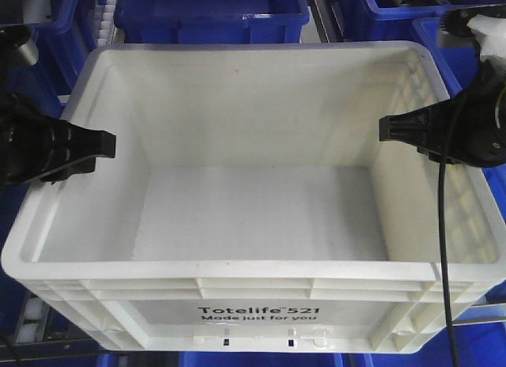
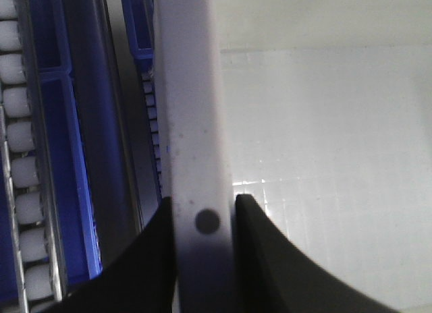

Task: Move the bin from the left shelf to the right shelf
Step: 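Push the crate forward onto the roller shelf with both grippers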

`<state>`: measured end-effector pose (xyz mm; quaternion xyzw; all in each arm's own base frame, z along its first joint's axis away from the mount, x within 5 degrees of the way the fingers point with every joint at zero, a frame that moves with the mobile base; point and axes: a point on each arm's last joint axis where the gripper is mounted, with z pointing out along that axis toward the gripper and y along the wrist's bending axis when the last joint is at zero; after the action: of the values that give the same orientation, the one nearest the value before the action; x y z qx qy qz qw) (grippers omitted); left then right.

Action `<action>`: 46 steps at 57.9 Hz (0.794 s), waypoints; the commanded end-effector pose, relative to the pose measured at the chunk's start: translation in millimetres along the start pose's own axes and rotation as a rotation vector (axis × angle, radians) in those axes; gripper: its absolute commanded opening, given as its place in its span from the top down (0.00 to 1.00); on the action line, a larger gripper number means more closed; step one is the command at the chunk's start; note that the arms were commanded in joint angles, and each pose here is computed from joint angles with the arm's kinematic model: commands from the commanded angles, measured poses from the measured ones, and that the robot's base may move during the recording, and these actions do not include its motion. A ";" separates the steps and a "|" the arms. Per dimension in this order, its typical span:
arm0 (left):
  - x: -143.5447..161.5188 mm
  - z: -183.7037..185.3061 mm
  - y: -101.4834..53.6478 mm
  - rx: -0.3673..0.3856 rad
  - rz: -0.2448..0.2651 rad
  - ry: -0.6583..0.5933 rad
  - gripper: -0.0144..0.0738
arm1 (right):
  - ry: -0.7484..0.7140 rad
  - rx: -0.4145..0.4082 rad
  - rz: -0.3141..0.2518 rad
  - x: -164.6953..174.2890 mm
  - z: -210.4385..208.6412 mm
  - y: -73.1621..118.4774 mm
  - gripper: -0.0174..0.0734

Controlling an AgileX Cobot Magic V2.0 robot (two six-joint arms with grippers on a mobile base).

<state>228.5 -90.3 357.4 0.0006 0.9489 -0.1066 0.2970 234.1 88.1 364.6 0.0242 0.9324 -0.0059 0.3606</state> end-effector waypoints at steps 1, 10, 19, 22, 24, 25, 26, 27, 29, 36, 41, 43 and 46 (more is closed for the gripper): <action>-16.0 -15.8 -10.2 0.093 -0.017 -0.151 0.84 | -0.226 0.017 0.011 -26.3 -7.5 -2.2 0.81; -23.9 -9.6 -10.9 0.088 -0.034 -0.208 0.84 | -0.257 -0.004 -0.015 -32.6 10.7 8.8 0.80; -30.3 -4.5 -12.8 0.098 -0.035 -0.255 0.84 | -0.278 -0.005 -0.066 -36.7 28.6 17.4 0.79; -31.1 -1.2 -13.2 0.097 -0.035 -0.252 0.83 | -0.283 -0.002 -0.068 -37.6 33.6 19.3 0.79; -31.5 0.8 -13.5 0.097 -0.036 -0.249 0.83 | -0.283 0.003 -0.065 -37.9 37.2 20.3 0.79; -31.7 2.5 -13.7 0.096 -0.035 -0.245 0.83 | -0.282 0.006 -0.062 -37.9 38.6 20.6 0.79; -31.7 4.1 -13.7 0.094 -0.035 -0.241 0.83 | -0.281 0.010 -0.059 -38.0 40.7 21.0 0.78; -31.8 5.7 -13.9 0.092 -0.036 -0.236 0.83 | -0.280 0.014 -0.055 -37.9 42.0 21.2 0.78; -31.8 10.1 -14.0 0.087 -0.039 -0.222 0.82 | -0.276 0.020 -0.048 -37.8 45.1 21.8 0.78; -31.2 22.0 -14.3 0.072 -0.043 -0.180 0.81 | -0.268 0.038 -0.040 -37.4 54.0 23.5 0.75; -31.1 27.8 -14.7 0.068 -0.046 -0.162 0.78 | -0.258 0.043 -0.034 -36.6 59.6 25.1 0.72; -31.1 28.3 -14.8 0.067 -0.046 -0.161 0.77 | -0.254 0.044 -0.033 -36.2 61.3 25.6 0.71; -31.1 29.7 -14.8 0.066 -0.046 -0.156 0.75 | -0.249 0.045 -0.035 -35.8 63.3 26.3 0.67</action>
<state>273.2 -98.0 323.0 -0.0192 0.9503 -0.0714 0.3024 300.0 109.6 313.1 0.0034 0.9150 -0.0746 0.3965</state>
